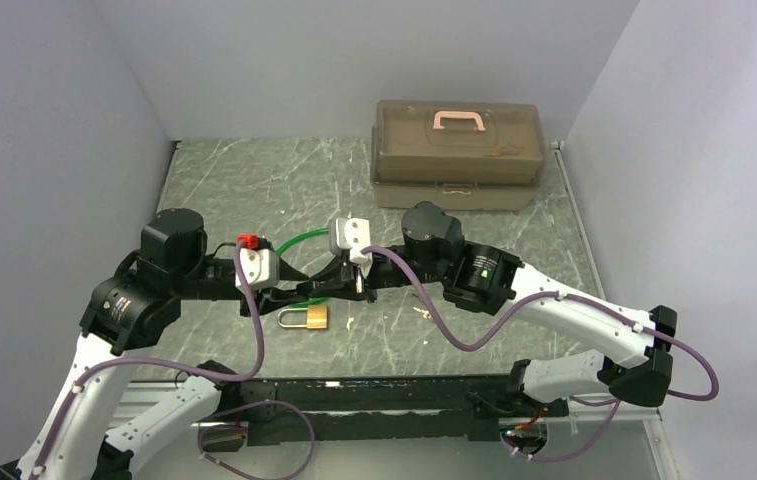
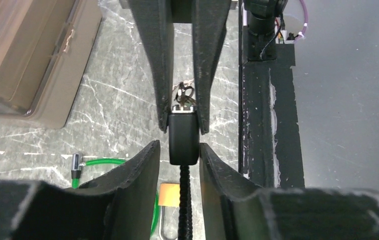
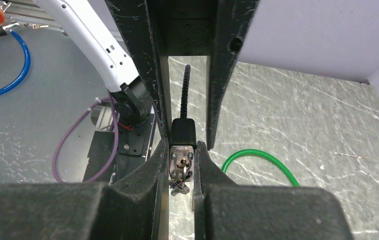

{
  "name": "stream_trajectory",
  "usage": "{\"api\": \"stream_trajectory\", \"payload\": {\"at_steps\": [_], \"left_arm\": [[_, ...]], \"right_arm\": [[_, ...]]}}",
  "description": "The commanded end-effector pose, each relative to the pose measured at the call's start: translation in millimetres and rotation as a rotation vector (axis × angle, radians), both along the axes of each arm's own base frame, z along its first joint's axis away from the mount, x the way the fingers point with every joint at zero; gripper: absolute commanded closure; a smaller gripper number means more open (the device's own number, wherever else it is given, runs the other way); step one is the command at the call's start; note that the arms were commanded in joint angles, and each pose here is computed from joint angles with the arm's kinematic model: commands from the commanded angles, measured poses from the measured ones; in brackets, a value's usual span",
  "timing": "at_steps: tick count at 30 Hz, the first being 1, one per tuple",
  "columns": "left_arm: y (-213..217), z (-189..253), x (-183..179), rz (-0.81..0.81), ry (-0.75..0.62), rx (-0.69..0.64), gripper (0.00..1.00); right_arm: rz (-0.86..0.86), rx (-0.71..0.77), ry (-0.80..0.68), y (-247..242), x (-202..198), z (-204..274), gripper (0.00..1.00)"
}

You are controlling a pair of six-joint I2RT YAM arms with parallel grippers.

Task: Unlock with the key
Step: Unlock the lock.

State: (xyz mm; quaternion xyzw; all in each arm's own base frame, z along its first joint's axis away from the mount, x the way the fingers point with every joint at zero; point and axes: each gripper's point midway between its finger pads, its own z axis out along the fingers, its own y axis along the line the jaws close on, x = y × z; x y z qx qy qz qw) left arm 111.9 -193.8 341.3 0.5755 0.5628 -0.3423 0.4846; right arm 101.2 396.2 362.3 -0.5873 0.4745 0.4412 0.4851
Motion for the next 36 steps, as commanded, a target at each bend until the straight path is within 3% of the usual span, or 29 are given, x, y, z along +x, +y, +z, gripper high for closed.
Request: {"api": "stream_trajectory", "payload": {"at_steps": [1,10,14,15,18,21,28,30,33,36], "left_arm": [[-5.4,5.9,-10.2,-0.061,0.01,-0.037,0.64],[-6.0,-2.4,-15.9,-0.078,0.045,-0.041,0.66],[-5.9,4.1,-9.8,-0.046,0.023,-0.052,0.97],[-5.8,5.9,-8.8,-0.04,0.022,-0.055,0.99],[-6.7,11.5,-10.7,-0.046,0.022,-0.07,0.95],[-6.9,13.6,-13.9,-0.057,0.023,-0.079,0.79],[-6.5,10.9,-16.0,-0.058,0.038,-0.086,0.72],[-6.5,11.5,-17.0,-0.061,0.041,-0.089,0.63],[-6.4,12.1,-17.2,-0.063,0.039,-0.093,0.73],[-6.7,14.1,-19.0,-0.071,0.04,-0.099,0.72]], "right_arm": [[0.03,0.112,-0.048,1.3,-4.6,43.4,1.0],[0.053,0.119,-0.047,4.5,-7.3,48.5,1.0],[0.083,0.109,-0.028,9.1,-11.6,45.7,1.0],[0.088,0.103,-0.023,10.4,-12.2,44.4,1.0],[0.095,0.079,-0.006,13.4,-12.3,40.1,1.0],[0.101,0.07,0.003,14.7,-13.3,37.9,1.0],[0.103,0.079,0.002,15.2,-13.8,41.1,1.0],[0.106,0.08,0.0,15.1,-14.2,42.0,1.0],[0.107,0.08,0.002,14.9,-14.7,42.4,1.0],[0.106,0.079,0.003,14.8,-14.4,42.9,1.0]]}}
